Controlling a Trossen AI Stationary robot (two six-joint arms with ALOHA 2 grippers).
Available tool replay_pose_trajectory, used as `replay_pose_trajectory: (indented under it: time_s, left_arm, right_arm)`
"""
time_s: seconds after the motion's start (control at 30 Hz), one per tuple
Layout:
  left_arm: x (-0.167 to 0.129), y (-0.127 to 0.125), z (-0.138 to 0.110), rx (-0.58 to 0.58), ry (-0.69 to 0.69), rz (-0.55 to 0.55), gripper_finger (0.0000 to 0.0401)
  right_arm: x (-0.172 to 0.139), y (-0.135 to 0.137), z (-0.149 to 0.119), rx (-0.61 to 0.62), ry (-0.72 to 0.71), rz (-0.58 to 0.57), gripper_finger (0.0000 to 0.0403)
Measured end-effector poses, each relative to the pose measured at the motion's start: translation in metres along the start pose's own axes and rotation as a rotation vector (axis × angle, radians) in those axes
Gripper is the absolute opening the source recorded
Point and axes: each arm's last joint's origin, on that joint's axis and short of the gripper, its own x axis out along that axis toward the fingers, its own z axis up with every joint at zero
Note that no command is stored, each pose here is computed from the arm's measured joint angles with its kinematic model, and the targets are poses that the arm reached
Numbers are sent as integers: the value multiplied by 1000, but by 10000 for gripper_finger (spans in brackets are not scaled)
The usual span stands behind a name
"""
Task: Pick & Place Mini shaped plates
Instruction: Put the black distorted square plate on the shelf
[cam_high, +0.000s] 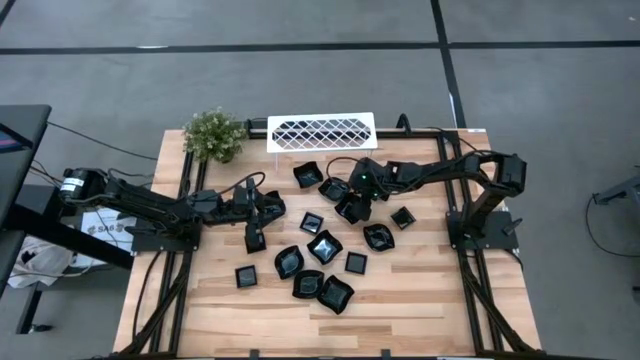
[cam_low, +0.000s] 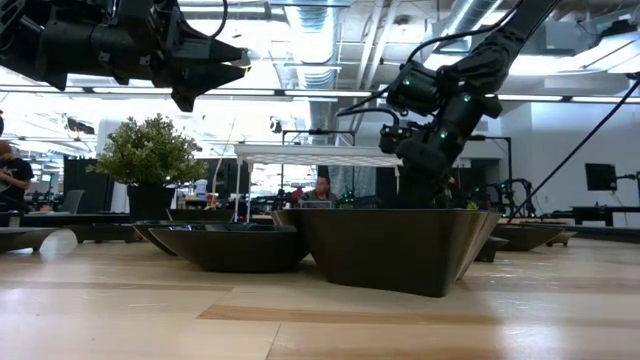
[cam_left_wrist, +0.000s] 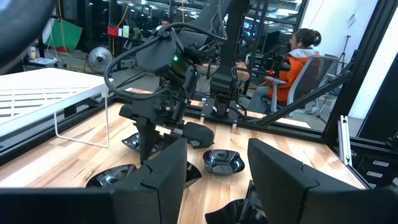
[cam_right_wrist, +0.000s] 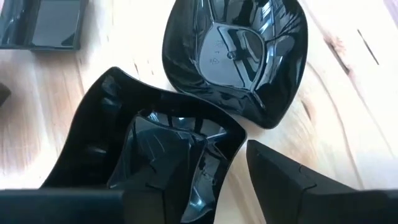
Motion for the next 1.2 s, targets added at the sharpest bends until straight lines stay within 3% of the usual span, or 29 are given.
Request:
replay_pose_trajectory:
  time_s: [1.07, 1.2]
  left_arm:
    - [0, 0, 0, 0, -1, 0, 172]
    - [0, 0, 0, 0, -1, 0, 172]
  right_arm:
    - [0, 0, -2, 2, 19, -1, 6]
    - [0, 0, -2, 3, 24, 0, 5]
